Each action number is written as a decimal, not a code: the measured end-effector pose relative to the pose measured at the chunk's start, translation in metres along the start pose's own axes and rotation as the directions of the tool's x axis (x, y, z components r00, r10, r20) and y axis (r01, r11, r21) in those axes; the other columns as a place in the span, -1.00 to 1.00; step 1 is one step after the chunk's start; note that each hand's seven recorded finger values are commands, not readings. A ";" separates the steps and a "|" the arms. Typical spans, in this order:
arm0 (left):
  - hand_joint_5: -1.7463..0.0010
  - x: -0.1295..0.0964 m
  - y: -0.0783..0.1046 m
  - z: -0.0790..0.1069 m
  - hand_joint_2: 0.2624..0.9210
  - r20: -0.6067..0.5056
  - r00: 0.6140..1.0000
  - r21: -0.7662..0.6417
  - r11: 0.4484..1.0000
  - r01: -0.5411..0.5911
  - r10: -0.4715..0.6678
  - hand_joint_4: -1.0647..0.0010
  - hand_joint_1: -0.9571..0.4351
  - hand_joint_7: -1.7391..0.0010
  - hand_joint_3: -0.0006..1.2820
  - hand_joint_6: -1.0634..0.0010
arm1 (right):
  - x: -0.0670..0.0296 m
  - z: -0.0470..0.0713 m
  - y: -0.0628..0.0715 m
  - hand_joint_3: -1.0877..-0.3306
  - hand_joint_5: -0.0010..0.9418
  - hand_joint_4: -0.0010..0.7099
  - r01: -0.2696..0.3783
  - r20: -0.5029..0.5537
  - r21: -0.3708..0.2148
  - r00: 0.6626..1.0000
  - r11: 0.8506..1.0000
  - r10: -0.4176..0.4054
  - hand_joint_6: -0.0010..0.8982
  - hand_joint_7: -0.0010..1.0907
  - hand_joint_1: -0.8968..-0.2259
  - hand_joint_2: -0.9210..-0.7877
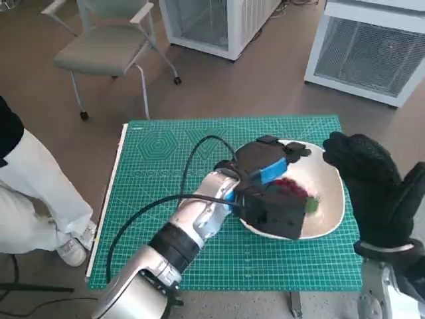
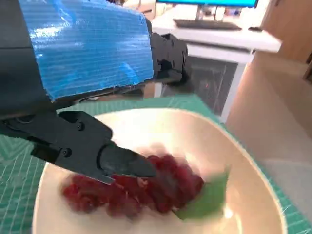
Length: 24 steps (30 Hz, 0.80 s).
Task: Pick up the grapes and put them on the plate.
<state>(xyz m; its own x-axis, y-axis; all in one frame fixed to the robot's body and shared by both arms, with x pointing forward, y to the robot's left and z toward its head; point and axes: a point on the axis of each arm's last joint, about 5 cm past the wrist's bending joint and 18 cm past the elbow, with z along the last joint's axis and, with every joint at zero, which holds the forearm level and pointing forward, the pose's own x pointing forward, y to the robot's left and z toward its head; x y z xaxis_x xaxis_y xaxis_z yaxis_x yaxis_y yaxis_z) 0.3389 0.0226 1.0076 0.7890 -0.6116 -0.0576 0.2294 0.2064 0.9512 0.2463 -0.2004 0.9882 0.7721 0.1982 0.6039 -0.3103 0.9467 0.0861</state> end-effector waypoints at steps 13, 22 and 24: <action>1.00 -0.006 0.009 -0.012 1.00 -0.003 0.998 -0.130 0.989 -0.065 0.066 1.00 -0.57 0.95 -0.77 0.93 | 0.0015 -0.001 0.000 0.23 0.57 0.24 -0.013 -0.001 0.005 1.000 1.000 0.013 -0.48 0.77 0.55 -1.00; 1.00 -0.028 0.018 -0.039 1.00 -0.003 0.984 -0.293 0.941 -0.170 0.177 1.00 -0.50 0.94 -0.76 0.84 | 0.0018 -0.001 0.001 0.23 0.56 0.24 -0.016 -0.001 0.010 1.000 1.000 0.016 -0.48 0.76 0.55 -1.00; 1.00 -0.035 0.019 -0.048 1.00 -0.013 0.978 -0.332 0.922 -0.199 0.206 1.00 -0.49 0.93 -0.76 0.82 | 0.0019 -0.001 0.001 0.23 0.56 0.24 -0.017 -0.001 0.010 1.000 1.000 0.017 -0.48 0.76 0.55 -1.00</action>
<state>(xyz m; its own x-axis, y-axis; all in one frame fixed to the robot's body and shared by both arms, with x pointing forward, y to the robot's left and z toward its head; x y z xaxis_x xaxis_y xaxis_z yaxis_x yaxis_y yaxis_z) 0.3429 0.0846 1.0127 0.8266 -0.5461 0.1361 0.2437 0.5653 0.7881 0.2480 -0.1991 0.9887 0.7673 0.2142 0.6045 -0.3287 0.9407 0.0839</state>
